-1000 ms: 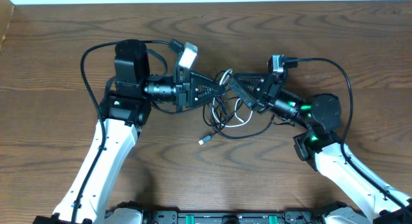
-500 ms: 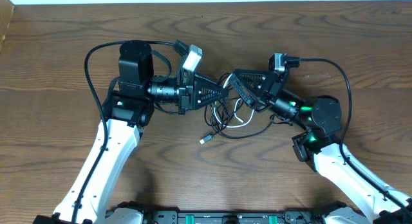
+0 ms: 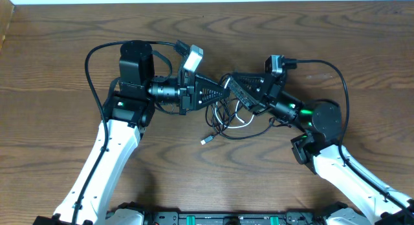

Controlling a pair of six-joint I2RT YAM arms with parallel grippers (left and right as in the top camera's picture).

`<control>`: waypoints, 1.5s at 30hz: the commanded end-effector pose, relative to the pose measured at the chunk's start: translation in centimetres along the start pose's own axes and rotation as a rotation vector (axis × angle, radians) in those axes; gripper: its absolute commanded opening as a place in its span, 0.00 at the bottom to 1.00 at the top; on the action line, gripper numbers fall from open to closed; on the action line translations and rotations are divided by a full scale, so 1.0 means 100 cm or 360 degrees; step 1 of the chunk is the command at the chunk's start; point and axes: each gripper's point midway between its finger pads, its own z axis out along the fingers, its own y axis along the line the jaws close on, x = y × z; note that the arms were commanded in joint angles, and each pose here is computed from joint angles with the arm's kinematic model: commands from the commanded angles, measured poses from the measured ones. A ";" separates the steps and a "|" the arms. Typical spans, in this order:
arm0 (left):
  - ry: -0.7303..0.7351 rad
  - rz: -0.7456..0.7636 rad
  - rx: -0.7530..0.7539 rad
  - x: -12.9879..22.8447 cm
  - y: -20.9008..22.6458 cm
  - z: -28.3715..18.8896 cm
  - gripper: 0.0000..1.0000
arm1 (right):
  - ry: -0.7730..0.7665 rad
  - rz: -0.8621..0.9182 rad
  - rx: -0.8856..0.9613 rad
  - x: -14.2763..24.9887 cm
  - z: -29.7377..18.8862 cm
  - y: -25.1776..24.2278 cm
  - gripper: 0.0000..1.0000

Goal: Untangle cables

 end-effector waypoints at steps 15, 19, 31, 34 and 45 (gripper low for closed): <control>0.0014 0.0036 0.0038 -0.001 -0.005 0.002 0.08 | -0.0084 -0.0012 -0.0057 -0.007 0.001 0.009 0.29; 0.0032 0.0034 0.0059 0.002 -0.008 0.006 0.08 | -0.0099 -0.0022 -0.0060 -0.009 0.001 0.010 0.24; 0.0042 0.0035 0.0066 0.003 -0.009 0.010 0.12 | -0.0110 -0.0081 -0.0061 -0.010 0.001 0.010 0.01; 0.0019 0.0023 -0.0018 0.001 0.000 0.010 0.27 | -0.0142 -0.0339 -0.0036 -0.014 0.001 0.007 0.01; -0.0050 -0.0329 -0.0923 0.022 0.095 -0.020 0.47 | -0.0264 -0.0729 0.0280 -0.052 -0.019 -0.031 0.01</control>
